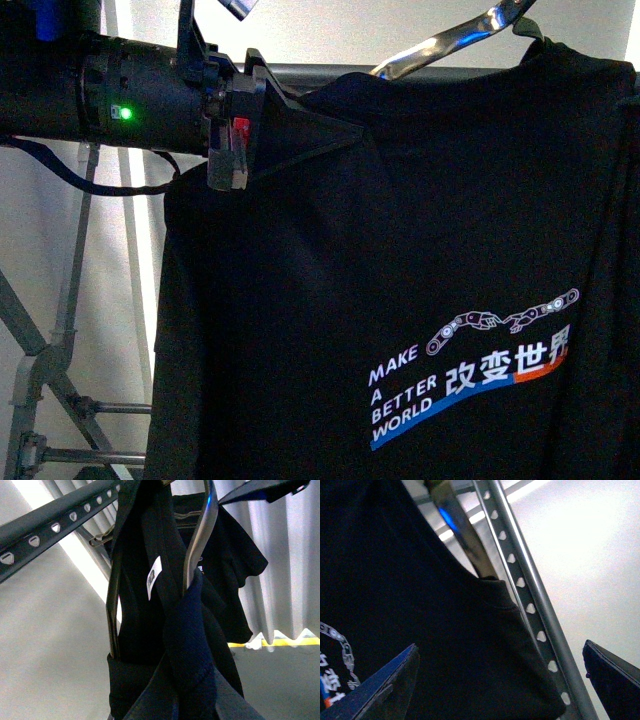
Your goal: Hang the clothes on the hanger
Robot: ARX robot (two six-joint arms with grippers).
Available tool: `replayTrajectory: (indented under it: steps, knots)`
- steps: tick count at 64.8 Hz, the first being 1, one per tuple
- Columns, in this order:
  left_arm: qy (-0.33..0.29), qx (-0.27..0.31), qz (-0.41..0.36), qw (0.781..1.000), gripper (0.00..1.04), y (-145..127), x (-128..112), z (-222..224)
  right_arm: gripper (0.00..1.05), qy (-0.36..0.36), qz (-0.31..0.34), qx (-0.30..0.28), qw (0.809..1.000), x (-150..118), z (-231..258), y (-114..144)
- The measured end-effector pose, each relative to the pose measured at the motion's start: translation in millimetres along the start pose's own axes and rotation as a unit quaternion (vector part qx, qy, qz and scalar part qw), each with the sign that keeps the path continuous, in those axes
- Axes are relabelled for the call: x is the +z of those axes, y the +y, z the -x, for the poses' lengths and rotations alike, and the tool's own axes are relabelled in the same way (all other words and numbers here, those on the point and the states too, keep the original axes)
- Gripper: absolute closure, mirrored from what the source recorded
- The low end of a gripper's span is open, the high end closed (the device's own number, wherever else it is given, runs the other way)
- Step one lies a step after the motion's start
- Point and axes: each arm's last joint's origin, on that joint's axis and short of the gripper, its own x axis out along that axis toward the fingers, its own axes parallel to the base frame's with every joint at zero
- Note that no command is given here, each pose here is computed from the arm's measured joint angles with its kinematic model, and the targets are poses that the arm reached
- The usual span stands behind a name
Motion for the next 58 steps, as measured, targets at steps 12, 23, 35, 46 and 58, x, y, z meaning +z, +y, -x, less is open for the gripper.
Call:
replayTrajectory:
  steps: [12, 23, 35, 46, 58]
  knots:
    - [0.0, 0.0, 0.0, 1.0, 1.0, 0, 0, 0, 0.07, 0.012, 0.027, 0.004, 1.0, -11, -25, -6]
    - [0.0, 0.0, 0.0, 1.0, 1.0, 0, 0, 0, 0.07, 0.02, 0.027, -0.001, 0.999, -22, -41, -12]
    - [0.0, 0.0, 0.0, 1.0, 1.0, 0, 0, 0, 0.07, 0.032, 0.011, -0.014, 0.999, -32, -56, -14]
    - [0.0, 0.0, 0.0, 1.0, 1.0, 0, 0, 0, 0.25, 0.033, -0.003, -0.028, 0.999, -38, -66, -11]
    - [0.001, 0.002, 0.0, 1.0, 1.0, 0, 0, 0, 0.58, 0.033, -0.009, -0.033, 0.999, -42, -72, -8]
